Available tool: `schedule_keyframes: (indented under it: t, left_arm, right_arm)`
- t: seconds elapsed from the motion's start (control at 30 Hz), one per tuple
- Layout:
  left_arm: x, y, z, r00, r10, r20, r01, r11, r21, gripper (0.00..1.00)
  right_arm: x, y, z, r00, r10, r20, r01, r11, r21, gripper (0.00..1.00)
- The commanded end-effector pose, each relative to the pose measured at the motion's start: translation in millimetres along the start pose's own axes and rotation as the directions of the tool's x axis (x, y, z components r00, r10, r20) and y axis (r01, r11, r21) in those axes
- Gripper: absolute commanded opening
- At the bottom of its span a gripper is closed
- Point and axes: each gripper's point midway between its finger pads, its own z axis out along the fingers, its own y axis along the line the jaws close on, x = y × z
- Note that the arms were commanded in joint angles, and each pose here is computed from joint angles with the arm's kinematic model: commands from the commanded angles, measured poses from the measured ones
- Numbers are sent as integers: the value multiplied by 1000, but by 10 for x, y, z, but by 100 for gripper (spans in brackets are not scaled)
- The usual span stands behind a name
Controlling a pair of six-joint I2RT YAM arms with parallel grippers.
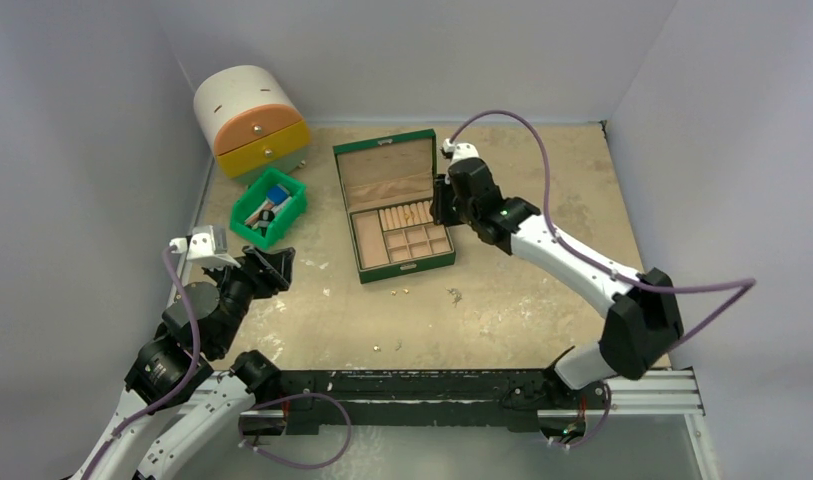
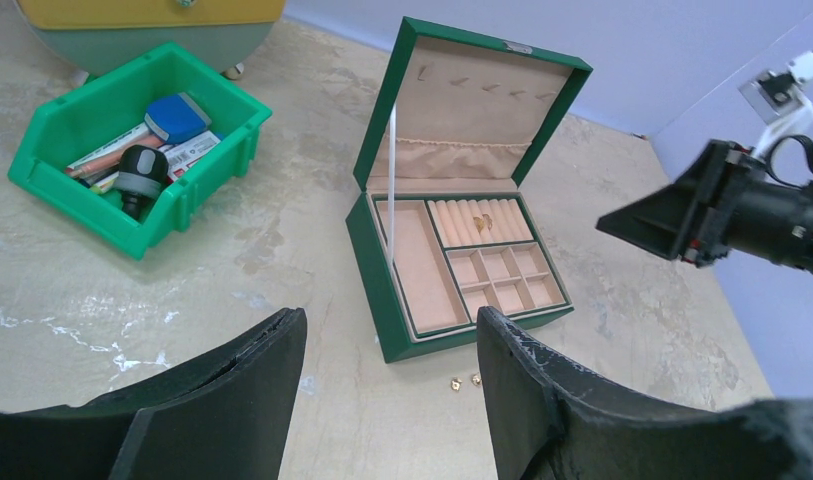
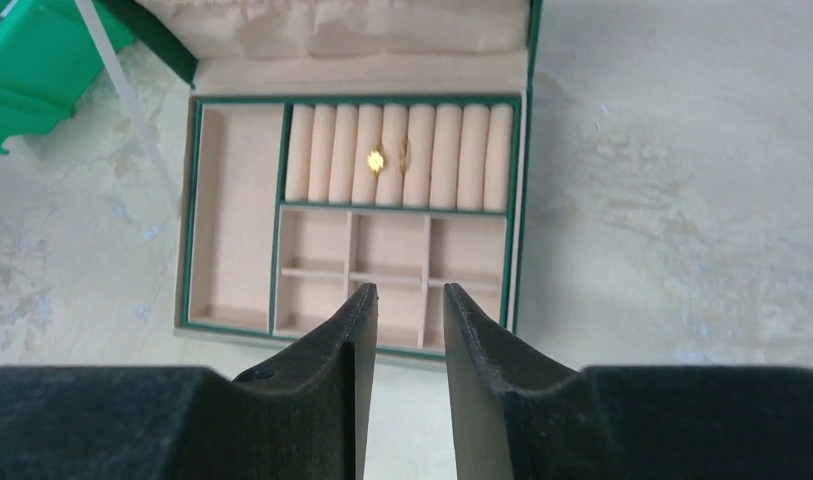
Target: Organize the mixed jewelry
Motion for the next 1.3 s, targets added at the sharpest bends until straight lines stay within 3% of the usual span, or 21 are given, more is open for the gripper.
schedule_keyframes:
  t: [0.0, 0.27, 0.63, 0.8, 1.27]
  left_arm:
    - [-86, -56, 3, 999, -23, 33, 22, 1000, 22, 63]
    - [-80, -59, 9, 999, -22, 31, 21, 1000, 22, 63]
    - [-67, -55, 23, 1000, -17, 25, 17, 1000, 16, 63]
    - [-59, -57, 33, 1000, -14, 21, 14, 1000, 14, 63]
    - [-65, -51, 27, 1000, -18, 25, 18, 1000, 13, 64]
  right_arm:
    - [93, -88, -325, 999, 48, 2, -48, 999, 2, 34]
    - [679, -327, -683, 991, 112, -72, -111, 994, 25, 37]
    - [1619, -441, -613, 942, 235, -240, -227, 972, 59, 37]
    - [1833, -400, -524, 919, 295, -262, -276, 955, 107, 39]
    - [2095, -316, -321, 915, 313, -254, -253, 937, 243, 40]
